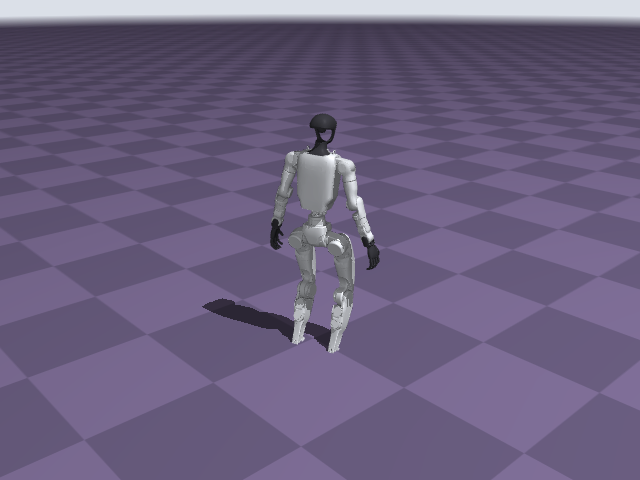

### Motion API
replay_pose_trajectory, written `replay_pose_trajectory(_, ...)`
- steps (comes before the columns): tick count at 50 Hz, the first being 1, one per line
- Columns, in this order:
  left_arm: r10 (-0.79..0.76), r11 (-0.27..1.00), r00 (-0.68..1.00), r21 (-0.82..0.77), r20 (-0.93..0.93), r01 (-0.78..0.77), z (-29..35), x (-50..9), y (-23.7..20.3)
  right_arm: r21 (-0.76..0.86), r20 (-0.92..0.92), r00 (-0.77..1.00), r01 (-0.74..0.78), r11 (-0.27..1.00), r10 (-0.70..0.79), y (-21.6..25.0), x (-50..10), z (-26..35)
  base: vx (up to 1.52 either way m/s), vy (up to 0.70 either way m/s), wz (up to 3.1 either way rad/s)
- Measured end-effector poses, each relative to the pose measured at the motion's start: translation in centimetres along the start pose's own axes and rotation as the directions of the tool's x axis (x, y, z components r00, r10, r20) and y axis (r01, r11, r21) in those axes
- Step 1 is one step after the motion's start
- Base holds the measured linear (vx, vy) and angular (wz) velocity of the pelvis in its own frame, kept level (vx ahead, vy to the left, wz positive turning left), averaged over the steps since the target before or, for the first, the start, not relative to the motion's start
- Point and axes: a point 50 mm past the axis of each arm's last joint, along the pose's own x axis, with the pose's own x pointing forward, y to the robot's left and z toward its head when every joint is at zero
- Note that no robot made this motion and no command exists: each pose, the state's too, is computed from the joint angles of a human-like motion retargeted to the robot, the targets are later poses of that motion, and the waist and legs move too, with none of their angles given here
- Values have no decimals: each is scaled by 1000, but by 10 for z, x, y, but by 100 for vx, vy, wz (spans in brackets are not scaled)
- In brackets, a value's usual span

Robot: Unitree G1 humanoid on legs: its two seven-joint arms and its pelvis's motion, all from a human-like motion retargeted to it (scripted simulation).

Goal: Walk

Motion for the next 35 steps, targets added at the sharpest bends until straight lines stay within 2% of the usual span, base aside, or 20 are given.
replay_pose_trajectory(20,40,999,997,16,67,-42,16,-1,10,-92,178,984,30,995,-13,-3,-1,43,2,7,7)
replay_pose_trajectory(35,73,992,991,93,114,-84,35,1,2,-81,153,987,64,995,-51,-5,-1,35,18,2,8)
